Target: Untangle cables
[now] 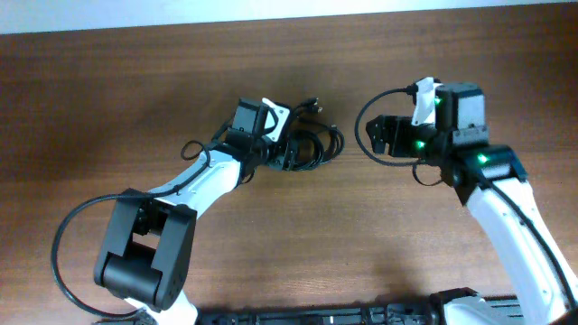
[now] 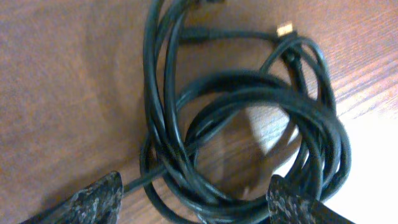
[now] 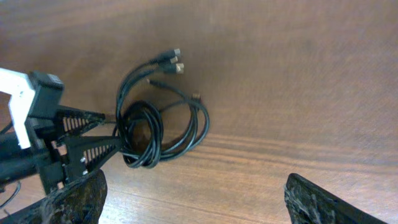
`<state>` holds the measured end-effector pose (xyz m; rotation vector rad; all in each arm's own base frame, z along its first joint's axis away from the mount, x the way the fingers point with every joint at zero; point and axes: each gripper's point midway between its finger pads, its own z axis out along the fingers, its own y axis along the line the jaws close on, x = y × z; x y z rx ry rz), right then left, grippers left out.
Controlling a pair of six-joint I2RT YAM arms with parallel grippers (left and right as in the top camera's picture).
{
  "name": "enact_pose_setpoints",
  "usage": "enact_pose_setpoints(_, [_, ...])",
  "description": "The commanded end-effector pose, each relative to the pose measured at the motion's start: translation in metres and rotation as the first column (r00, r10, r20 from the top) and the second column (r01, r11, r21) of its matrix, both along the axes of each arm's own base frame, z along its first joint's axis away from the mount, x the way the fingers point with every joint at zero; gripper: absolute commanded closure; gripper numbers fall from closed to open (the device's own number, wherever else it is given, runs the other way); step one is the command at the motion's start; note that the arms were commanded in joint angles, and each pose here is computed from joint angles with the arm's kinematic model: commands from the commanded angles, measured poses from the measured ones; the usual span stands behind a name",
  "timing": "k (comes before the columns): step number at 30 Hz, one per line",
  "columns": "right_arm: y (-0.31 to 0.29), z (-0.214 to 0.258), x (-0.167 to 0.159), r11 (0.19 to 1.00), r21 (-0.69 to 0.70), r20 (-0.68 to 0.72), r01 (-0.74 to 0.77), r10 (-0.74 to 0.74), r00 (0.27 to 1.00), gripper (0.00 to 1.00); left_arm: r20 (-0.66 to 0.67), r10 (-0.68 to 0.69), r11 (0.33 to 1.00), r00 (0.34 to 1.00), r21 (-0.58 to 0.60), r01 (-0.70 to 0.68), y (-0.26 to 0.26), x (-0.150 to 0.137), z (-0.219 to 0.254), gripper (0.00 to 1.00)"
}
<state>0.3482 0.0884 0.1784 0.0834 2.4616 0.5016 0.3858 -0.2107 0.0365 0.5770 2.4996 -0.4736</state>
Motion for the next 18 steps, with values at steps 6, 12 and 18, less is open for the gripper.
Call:
enact_pose_setpoints(6, [0.037,-0.038,0.008,0.981,0.180,-0.152,-0.075,0.103,0.983,0.19,-0.168,-0.024,0.982,0.985,-0.190,-0.009,-0.027,-0.025,0.010,0.28])
enact_pose_setpoints(12, [0.036,-0.037,0.008,0.981,0.178,-0.149,-0.074,0.102,0.984,0.19,-0.175,0.231,0.959,0.957,-0.127,-0.254,-0.005,-0.002,0.005,0.26])
enact_pose_setpoints(18, [0.036,-0.037,0.008,0.981,0.178,-0.151,-0.074,0.102,0.983,0.19,-0.052,0.275,0.948,0.960,-0.151,-0.280,-0.003,0.024,0.019,0.22])
